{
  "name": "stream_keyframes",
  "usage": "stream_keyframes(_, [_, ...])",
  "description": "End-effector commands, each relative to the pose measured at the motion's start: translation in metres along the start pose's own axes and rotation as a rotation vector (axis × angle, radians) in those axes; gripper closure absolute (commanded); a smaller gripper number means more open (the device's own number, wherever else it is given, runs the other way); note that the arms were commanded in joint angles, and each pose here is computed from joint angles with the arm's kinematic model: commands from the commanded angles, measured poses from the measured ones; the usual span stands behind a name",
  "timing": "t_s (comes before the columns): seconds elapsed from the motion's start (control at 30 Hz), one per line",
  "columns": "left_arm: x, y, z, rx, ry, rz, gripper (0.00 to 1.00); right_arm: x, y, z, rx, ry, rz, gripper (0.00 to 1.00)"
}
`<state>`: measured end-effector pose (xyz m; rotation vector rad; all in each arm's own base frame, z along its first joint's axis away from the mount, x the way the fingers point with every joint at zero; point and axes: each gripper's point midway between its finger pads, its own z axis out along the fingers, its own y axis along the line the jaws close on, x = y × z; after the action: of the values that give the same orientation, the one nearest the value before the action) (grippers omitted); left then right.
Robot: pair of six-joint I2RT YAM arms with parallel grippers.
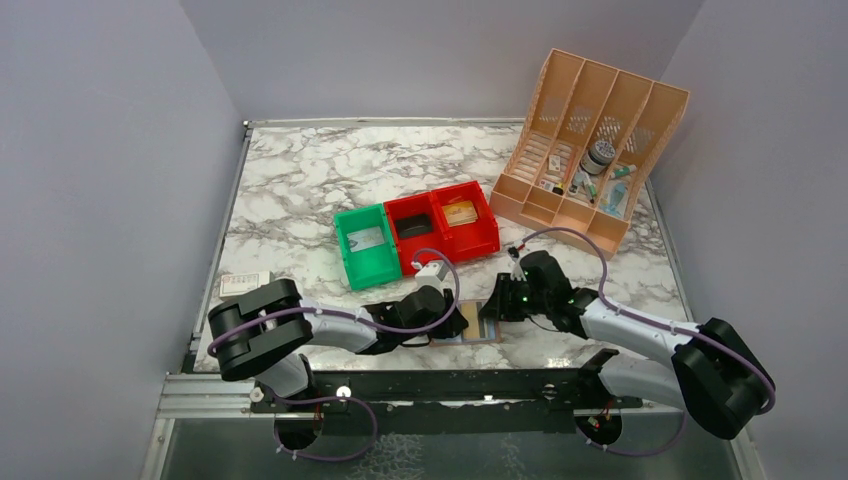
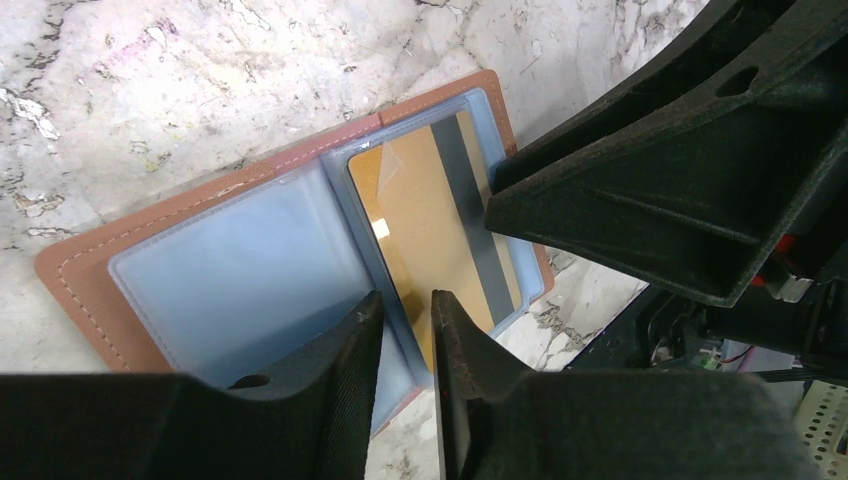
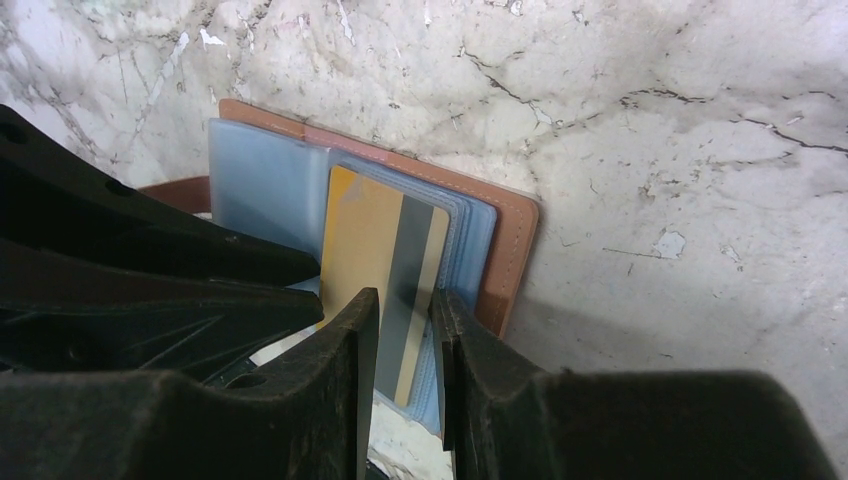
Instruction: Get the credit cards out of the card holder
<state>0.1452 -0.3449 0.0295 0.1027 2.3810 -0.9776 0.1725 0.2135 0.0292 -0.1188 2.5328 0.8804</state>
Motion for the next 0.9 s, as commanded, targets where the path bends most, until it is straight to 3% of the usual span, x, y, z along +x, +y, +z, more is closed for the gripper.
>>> stream_keyframes(0.0, [-0.004, -0.009, 0.004, 0.028, -0.03, -0.021, 0.77, 0.012, -0.006, 0.003, 0.014, 0.034, 0.014, 0.73])
stream_keyframes(0.73, [-0.006, 0.0, -0.005, 0.022, -0.063, -0.016, 1.0, 0.002, 0.001, -0.007, 0.012, 0.023, -0.016, 0.72])
stream_keyframes(0.87, [-0.007, 0.001, -0.006, 0.021, -0.067, -0.018, 1.0, -0.005, 0.017, -0.014, -0.046, 0.006, -0.033, 0.72])
